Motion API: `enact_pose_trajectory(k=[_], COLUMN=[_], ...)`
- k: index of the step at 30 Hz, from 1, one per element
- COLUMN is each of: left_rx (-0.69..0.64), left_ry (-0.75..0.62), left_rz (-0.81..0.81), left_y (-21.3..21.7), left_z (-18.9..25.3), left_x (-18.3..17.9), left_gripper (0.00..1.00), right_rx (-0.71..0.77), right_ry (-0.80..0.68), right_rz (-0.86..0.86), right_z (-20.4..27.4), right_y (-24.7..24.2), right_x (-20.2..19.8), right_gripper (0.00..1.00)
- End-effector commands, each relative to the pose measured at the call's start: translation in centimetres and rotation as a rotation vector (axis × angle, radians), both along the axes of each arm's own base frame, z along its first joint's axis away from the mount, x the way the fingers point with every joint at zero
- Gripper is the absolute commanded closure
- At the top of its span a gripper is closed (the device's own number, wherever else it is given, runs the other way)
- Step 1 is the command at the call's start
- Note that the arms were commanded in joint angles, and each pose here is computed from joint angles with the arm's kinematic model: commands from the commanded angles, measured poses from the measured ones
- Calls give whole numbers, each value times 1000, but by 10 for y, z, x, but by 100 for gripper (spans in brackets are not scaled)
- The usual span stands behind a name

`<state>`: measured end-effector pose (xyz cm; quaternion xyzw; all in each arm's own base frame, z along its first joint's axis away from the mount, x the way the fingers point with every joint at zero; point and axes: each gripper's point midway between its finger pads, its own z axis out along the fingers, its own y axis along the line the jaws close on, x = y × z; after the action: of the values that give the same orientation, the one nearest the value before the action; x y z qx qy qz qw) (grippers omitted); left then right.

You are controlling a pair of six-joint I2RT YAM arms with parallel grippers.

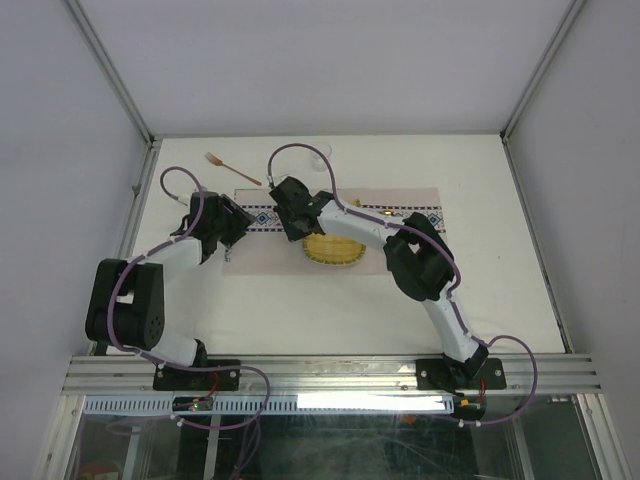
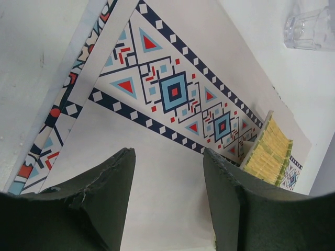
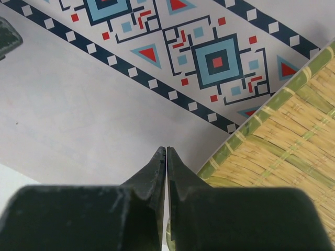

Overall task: Set the dinner table for one person
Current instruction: Adjust the plate on the napkin.

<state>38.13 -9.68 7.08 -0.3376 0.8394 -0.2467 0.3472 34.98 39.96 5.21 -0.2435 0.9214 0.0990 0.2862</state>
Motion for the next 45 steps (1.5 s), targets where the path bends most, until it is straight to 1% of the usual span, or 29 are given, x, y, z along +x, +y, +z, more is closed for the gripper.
enact_pose_trajectory(k=[1, 10, 20, 36, 41, 45], left_rx=[6, 23, 45, 50, 51, 59], left_ry=[-66, -48, -25, -36, -56, -73], left_rz=[21, 18, 32, 39, 38, 38], left_y=[-2, -7, -5, -4, -4, -3], left_z=[7, -5, -17, -13, -3, 7], left_x=[12, 15, 13, 17, 20, 25], left_gripper=[44, 44, 44, 44, 44, 44], right_rx=[10, -32, -72, -135, -105, -77], right_ry=[-49, -37, -52, -42, -44, -57], right_rz=[3, 2, -13, -39, -16, 61], right_z=[18, 7, 8, 1, 7, 19], right_y=[7, 3, -8, -31, -18, 9], right_x=[7, 0, -2, -15, -17, -23], right_gripper=[95, 96, 96, 96, 96, 98])
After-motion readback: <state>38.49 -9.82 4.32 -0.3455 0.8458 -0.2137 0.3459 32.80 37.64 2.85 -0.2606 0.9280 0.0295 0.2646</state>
